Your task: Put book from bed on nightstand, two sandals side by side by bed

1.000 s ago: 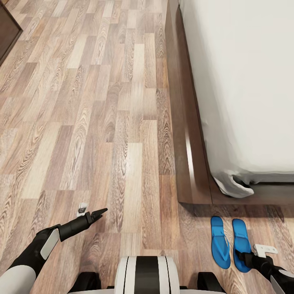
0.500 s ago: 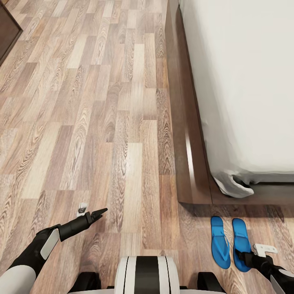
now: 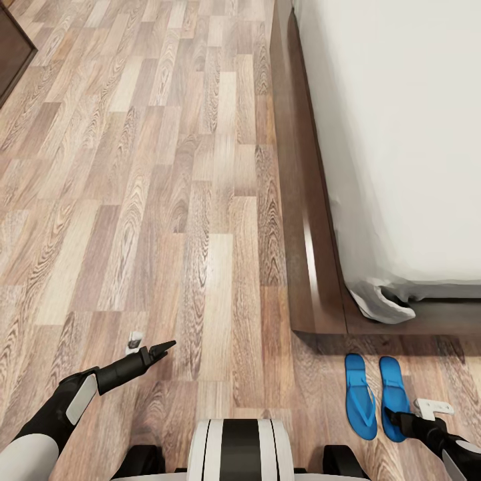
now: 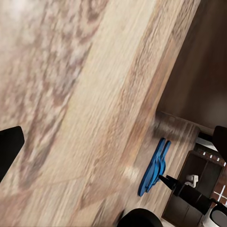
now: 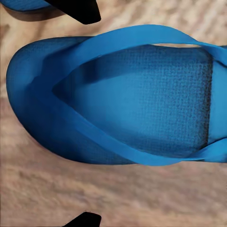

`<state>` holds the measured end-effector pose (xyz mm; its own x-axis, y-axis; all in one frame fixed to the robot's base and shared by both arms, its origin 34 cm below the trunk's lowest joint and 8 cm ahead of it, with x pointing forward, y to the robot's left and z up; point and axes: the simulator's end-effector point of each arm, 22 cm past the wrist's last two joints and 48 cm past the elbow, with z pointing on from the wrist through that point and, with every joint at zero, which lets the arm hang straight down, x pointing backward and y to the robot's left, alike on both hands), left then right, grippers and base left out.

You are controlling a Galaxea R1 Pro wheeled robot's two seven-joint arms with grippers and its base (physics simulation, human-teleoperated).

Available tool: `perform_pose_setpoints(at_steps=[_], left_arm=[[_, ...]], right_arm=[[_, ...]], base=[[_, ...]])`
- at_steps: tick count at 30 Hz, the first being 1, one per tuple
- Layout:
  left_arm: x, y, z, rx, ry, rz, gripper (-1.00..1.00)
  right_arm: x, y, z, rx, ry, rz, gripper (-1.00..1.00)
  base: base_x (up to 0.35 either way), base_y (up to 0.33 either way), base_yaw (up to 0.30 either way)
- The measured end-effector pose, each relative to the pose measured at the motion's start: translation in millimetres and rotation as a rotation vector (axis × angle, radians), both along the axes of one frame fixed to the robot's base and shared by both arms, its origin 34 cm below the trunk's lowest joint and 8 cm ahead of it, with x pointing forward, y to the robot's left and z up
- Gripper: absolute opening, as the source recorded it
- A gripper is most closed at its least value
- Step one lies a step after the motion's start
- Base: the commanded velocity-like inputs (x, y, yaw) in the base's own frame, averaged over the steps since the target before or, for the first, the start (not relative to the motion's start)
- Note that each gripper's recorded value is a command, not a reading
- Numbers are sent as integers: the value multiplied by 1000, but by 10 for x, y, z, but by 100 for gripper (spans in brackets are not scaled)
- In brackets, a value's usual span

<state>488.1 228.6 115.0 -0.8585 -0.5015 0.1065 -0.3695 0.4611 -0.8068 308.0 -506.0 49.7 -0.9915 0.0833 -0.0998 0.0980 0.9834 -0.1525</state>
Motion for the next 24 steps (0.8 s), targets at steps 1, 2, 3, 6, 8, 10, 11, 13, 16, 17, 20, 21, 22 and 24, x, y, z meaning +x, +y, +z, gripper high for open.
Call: perform_pose_setpoints(at_steps=[1, 2, 3, 6, 8, 10, 11, 13, 16, 17, 20, 21, 22, 24], left_arm=[[0, 0, 0, 0, 0, 0, 100], [0, 0, 0, 0, 0, 0, 100], [-1, 0, 0, 0, 0, 0, 100], [0, 0, 0, 0, 0, 0, 100], [0, 1, -1, 0, 0, 0, 100], [-2, 1, -2, 1, 1, 0, 100], [15, 1, 16, 1, -4, 0, 100], [43, 1, 51, 1, -11, 0, 100], [87, 1, 104, 1, -23, 0, 100], [101, 1, 122, 1, -27, 0, 100], [149, -1, 176, 1, -40, -1, 100], [162, -1, 194, 1, -44, -1, 100], [175, -2, 212, 1, -48, -1, 100], [200, -2, 248, 1, -55, -2, 100]], right_arm=[[0, 1, 0, 0, 0, 0, 100], [-1, 1, 0, 0, 0, -1, 100], [-1, 2, -1, 0, 0, -1, 100], [0, 2, -1, 0, 0, -1, 100], [1, 0, 0, 0, 0, -1, 100], [-1, 2, -1, 0, 0, -1, 100], [17, 2, 9, 0, -4, -1, 100], [55, -5, 32, -1, -13, -1, 100], [108, -1, 63, 0, -25, -1, 100], [125, -1, 73, 0, -29, -1, 100], [179, 2, 105, 1, -42, -2, 100], [197, 3, 116, 2, -46, -2, 100], [215, 2, 128, 2, -50, -2, 100], [251, 3, 151, 5, -59, -4, 100]], base=[[0, 0, 0], [0, 0, 0], [0, 0, 0], [0, 0, 0], [0, 0, 0], [0, 0, 0], [0, 0, 0], [0, 0, 0], [0, 0, 0], [0, 0, 0], [0, 0, 0], [0, 0, 0], [0, 0, 0], [0, 0, 0]])
